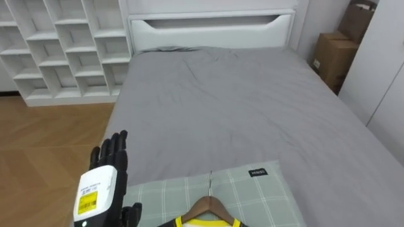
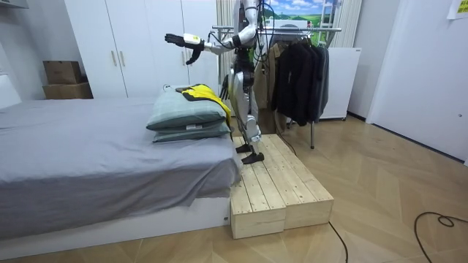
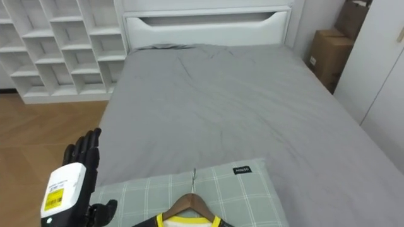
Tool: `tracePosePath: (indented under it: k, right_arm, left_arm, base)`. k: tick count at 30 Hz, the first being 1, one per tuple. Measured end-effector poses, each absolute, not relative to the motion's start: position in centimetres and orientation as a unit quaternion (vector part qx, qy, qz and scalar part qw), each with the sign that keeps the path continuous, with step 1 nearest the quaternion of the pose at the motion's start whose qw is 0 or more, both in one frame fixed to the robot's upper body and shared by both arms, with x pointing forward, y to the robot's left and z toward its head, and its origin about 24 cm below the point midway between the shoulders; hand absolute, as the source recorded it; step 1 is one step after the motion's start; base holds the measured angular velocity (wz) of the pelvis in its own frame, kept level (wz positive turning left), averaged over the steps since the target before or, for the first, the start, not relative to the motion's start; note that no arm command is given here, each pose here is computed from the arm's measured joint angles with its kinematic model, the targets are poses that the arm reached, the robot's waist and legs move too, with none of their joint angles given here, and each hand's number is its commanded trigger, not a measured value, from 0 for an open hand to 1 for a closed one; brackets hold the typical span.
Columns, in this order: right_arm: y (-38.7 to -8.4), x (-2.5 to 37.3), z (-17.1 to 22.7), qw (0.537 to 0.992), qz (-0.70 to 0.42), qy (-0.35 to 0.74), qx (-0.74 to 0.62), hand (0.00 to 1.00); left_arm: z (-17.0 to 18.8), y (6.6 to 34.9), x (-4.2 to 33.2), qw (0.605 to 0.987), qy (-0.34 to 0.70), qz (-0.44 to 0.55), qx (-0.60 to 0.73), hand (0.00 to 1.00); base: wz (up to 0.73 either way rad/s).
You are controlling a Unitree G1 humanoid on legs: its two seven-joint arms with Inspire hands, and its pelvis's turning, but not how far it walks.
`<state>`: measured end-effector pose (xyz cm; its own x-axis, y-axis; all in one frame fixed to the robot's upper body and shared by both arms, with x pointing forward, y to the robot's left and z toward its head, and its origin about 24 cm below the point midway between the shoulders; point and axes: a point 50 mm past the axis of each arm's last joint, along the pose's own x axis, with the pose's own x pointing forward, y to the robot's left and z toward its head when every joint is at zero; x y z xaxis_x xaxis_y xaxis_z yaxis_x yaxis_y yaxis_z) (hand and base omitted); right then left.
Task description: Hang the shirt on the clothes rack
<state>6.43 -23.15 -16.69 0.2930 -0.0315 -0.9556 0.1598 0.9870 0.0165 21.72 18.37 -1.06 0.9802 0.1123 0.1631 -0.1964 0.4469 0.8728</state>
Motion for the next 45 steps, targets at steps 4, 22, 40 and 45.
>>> tracePosePath:
  k: [4,22,40,45]
  right_arm:
    - [-23.2,6.4,-16.7,0.803,-0.061,0.59,0.056,0.0]
    - [-23.2,5.7,-16.7,0.801,-0.074,0.587,0.092,0.0]
    - [-23.5,5.9,-16.6,0.803,-0.088,0.582,0.095,0.0]
    - [-23.7,6.0,-16.6,0.804,-0.096,0.579,0.092,0.0]
  left_arm:
    - [-0.8,18.3,22.2,0.85,-0.043,0.084,0.518,0.0]
    - [-2.6,18.0,22.5,0.875,0.032,0.027,0.482,0.0]
    - [-5.4,18.2,23.1,0.874,0.13,-0.024,0.467,0.0]
    - [-6.0,18.3,23.0,0.871,0.147,-0.04,0.468,0.0]
  base:
    - [0.0]
    - [0.0]
    - [-0.02]
    - [-0.04]
